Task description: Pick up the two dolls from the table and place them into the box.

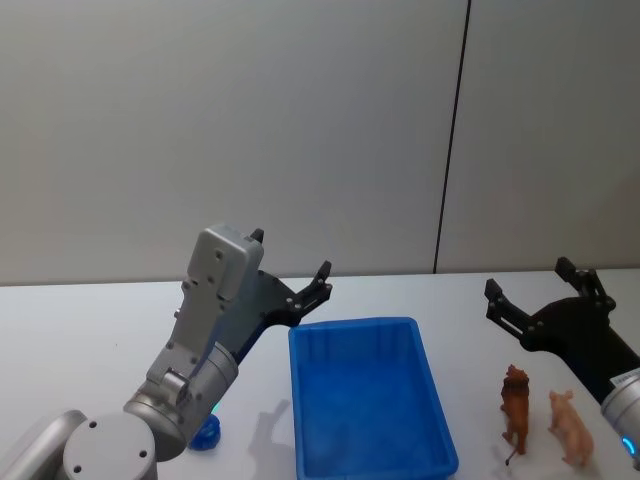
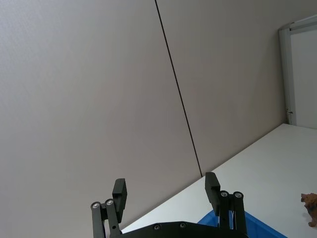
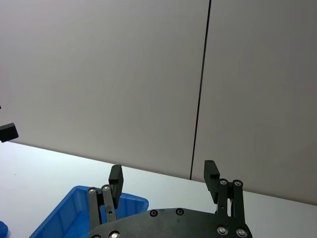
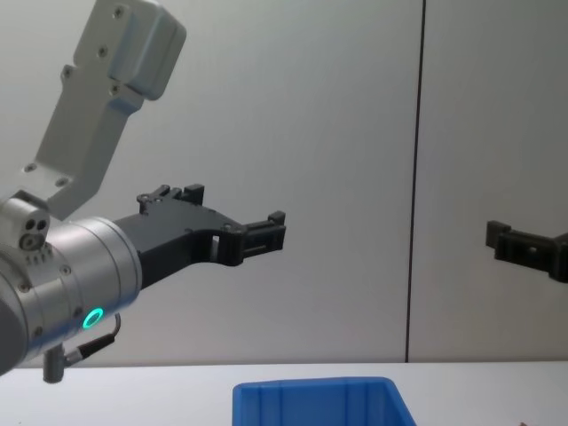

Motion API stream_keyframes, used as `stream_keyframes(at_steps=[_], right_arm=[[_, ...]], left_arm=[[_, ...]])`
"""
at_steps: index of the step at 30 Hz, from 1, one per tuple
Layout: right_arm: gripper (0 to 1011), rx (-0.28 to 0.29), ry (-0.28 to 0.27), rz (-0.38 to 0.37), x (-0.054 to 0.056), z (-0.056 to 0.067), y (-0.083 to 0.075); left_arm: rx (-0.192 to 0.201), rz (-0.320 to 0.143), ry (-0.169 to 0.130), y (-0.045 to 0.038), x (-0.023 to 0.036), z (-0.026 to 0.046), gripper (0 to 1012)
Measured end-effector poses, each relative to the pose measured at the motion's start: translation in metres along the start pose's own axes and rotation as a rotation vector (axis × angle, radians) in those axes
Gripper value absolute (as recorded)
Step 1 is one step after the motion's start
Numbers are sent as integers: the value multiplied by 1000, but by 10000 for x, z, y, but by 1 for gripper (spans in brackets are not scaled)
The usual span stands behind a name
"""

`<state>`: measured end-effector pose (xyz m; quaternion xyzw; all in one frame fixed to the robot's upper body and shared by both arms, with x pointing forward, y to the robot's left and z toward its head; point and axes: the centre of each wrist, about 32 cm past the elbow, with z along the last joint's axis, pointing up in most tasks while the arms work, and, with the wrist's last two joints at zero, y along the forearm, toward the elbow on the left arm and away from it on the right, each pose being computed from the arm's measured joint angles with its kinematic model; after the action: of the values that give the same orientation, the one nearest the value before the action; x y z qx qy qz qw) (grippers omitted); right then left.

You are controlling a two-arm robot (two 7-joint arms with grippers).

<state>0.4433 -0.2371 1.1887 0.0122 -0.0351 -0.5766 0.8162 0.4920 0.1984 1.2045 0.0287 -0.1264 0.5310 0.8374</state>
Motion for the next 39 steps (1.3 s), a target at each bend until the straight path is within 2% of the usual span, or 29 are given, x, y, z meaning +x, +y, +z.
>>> stream_keyframes(at_steps=[5, 15, 21, 28, 34, 38, 39], right_arm=[[1001, 0, 0, 0, 0, 0, 0], [1001, 0, 0, 0, 0, 0, 0], [1001, 0, 0, 0, 0, 0, 0], [1001, 0, 0, 0, 0, 0, 0], [1001, 0, 0, 0, 0, 0, 0], [1001, 0, 0, 0, 0, 0, 0], [1001, 0, 0, 0, 0, 0, 0]], left_arm=[[1, 4, 6, 0, 4, -2, 1001], [36, 62, 58, -14, -2, -19, 1001], [91, 113, 102, -19, -6, -52, 1001], [153, 149, 136, -5, 8, -95, 1001], [236, 170, 167, 32, 55, -168, 1001], [272, 174, 177, 52, 84, -205, 1001], [293, 176, 183, 63, 101, -227, 1001]])
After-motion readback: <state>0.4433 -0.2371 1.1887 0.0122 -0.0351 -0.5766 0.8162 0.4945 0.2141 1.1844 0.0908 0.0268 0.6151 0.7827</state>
